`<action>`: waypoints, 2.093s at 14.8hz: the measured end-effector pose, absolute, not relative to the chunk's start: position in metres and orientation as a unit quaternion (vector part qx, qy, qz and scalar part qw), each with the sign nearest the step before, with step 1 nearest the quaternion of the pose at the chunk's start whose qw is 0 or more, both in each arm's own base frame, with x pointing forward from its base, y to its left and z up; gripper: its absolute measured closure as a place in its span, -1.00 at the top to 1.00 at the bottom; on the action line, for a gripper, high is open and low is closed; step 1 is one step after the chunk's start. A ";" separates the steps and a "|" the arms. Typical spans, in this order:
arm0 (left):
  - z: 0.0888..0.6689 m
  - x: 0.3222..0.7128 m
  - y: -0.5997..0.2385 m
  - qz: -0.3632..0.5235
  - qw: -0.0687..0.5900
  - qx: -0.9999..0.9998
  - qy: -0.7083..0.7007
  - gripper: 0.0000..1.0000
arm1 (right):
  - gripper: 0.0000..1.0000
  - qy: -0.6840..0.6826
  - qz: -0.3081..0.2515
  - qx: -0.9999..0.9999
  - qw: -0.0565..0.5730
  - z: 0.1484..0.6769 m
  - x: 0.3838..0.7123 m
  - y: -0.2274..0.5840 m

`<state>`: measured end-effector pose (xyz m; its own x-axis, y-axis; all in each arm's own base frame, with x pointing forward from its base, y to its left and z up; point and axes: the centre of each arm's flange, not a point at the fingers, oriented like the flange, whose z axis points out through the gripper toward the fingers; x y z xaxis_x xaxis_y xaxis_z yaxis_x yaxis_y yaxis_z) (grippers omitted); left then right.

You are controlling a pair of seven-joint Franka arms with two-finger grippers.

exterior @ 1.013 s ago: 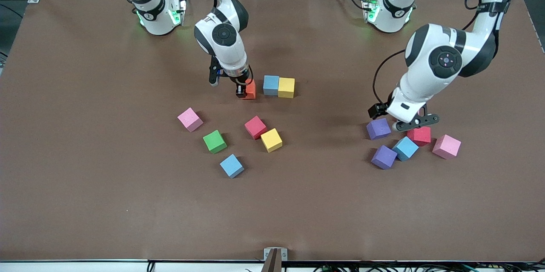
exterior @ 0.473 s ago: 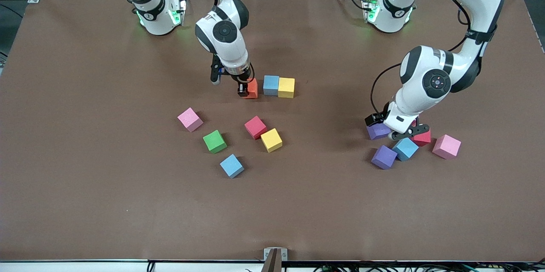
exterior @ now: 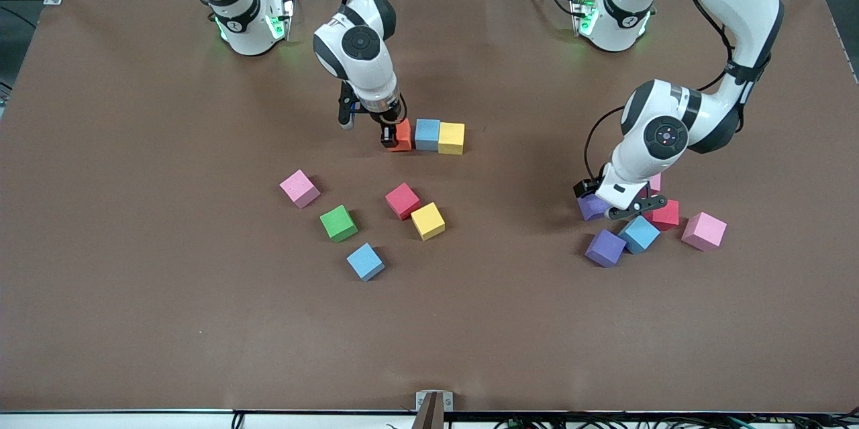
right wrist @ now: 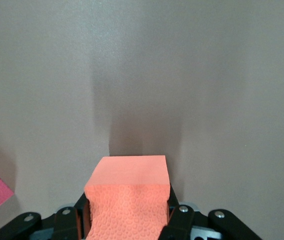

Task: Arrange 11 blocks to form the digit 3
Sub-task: 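Lower the left gripper onto the purple cube and grasp it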

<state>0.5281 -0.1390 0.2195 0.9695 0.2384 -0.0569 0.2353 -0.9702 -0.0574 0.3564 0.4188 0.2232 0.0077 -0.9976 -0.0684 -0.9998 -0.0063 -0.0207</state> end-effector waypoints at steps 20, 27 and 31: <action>0.206 0.546 -0.123 0.017 0.013 -0.991 -0.135 0.21 | 0.13 0.705 0.015 -0.709 0.030 0.210 0.347 0.426; 0.261 0.594 -0.125 0.014 0.029 -0.983 -0.181 0.21 | 0.13 0.704 0.015 -0.709 0.030 0.209 0.347 0.427; 0.275 0.613 -0.140 0.006 0.024 -0.981 -0.191 0.21 | 0.13 0.704 0.015 -0.709 0.031 0.209 0.348 0.428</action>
